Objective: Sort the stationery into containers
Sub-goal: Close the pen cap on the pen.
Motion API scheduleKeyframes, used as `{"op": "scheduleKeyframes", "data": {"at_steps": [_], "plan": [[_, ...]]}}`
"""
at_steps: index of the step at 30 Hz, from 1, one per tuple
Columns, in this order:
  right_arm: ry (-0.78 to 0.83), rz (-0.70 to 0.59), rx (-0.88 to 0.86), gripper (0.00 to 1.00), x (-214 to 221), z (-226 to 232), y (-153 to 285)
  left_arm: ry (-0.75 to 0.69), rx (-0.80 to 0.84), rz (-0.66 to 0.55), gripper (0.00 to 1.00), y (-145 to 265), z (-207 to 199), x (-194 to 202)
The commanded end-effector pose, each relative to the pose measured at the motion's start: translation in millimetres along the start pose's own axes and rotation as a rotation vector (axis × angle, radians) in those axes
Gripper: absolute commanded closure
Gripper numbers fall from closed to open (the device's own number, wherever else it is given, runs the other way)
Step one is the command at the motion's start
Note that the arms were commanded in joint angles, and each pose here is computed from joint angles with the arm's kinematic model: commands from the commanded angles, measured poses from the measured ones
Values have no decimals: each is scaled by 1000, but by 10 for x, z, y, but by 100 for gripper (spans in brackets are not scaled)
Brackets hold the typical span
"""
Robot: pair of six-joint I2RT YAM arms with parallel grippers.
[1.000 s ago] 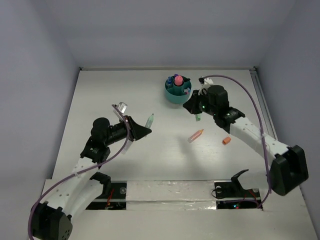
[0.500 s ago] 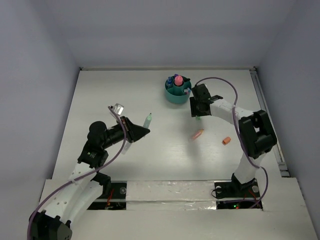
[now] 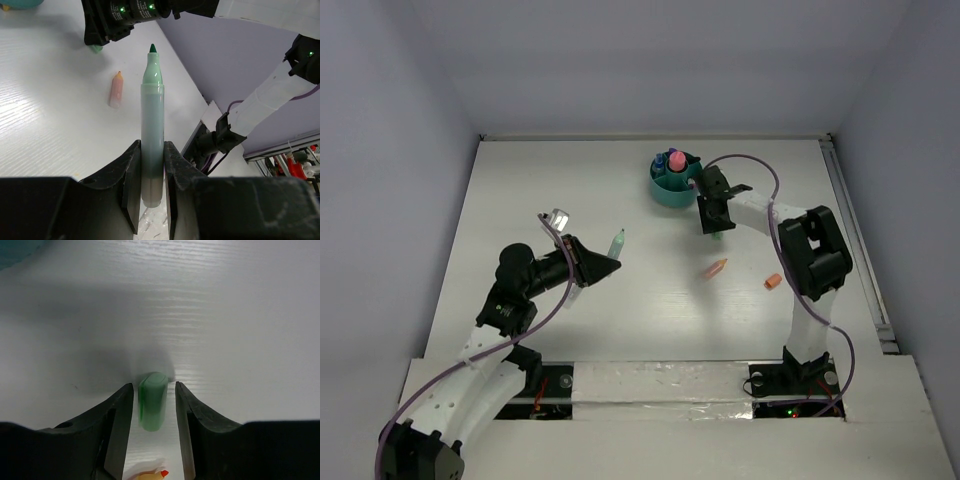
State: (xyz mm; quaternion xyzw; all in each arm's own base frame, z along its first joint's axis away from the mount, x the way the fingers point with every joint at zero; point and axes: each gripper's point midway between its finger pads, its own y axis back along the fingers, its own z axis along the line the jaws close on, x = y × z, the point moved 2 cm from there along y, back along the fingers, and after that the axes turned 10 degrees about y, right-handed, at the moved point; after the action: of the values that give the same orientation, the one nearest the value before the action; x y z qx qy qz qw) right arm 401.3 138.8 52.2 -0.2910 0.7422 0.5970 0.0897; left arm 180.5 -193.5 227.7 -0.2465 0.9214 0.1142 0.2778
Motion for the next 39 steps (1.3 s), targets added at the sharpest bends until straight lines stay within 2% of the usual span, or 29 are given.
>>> {"op": "scheduleKeyframes", "data": {"at_steps": [1, 5, 6, 7, 12, 14, 15, 17, 18, 20, 21, 22, 23, 24, 26, 27, 29, 30, 32, 33, 39], "plan": [[18, 11, -14, 56, -49, 19, 13, -34, 58, -6, 100, -1, -107, -24], [22, 26, -8, 66, 5, 23, -26, -31, 57, -5, 100, -10, -106, -31], [16, 18, -9, 71, -8, 25, -26, -29, 56, -4, 100, -12, -103, -30], [12, 11, -9, 81, -15, 23, -17, -30, 58, -4, 100, -14, -105, -31], [-52, -112, -16, 98, -231, -32, 193, -18, 61, 2, 100, -33, -101, -33], [-85, -179, -58, 100, -338, -18, 349, -7, 66, 2, 100, -39, -102, -29], [-131, -300, -153, 100, -582, 36, 645, 5, 66, 3, 100, -44, -86, -17], [-165, -390, -292, 100, -618, 167, 913, 34, 96, -13, 100, -57, -127, -37], [-186, -547, -463, 100, -860, 283, 1379, 34, 119, -26, 100, -61, -146, -45], [-218, -636, -630, 100, -837, 433, 1682, 82, 121, -43, 100, -79, -137, -65], [-259, -755, -801, 100, -997, 542, 2057, 78, 141, -64, 100, -80, -161, -91], [-283, -825, -883, 100, -1030, 541, 2330, 87, 155, -77, 100, -80, -183, -111], [-306, -844, -944, 100, -966, 591, 2375, 121, 170, -84, 100, -79, -212, -125], [-347, -933, -1080, 100, -1050, 663, 2720, 114, 203, -103, 100, -71, -263, -152], [-390, -975, -1192, 100, -1023, 736, 2876, 165, 244, -120, 100, -54, -347, -190], [-432, -1058, -1285, 100, -1075, 741, 3150, 158, 288, -137, 100, -29, -415, -211], [-468, -1090, -1370, 100, -1077, 815, 3240, 182, 323, -138, 100, -19, -482, -213], [-471, -1167, -1426, 100, -1102, 798, 3411, 195, 331, -139, 100, -16, -491, -216], [-498, -1139, -1524, 98, -1086, 992, 3453, 214, 350, -141, 100, -10, -540, -242], [-494, -1179, -1561, 98, -1089, 1021, 3546, 215, 362, -136, 100, -10, -579, -240], [-551, -1217, -1745, 97, -1056, 1203, 3680, 216, 420, -164, 100, 87, -724, -275]]}}
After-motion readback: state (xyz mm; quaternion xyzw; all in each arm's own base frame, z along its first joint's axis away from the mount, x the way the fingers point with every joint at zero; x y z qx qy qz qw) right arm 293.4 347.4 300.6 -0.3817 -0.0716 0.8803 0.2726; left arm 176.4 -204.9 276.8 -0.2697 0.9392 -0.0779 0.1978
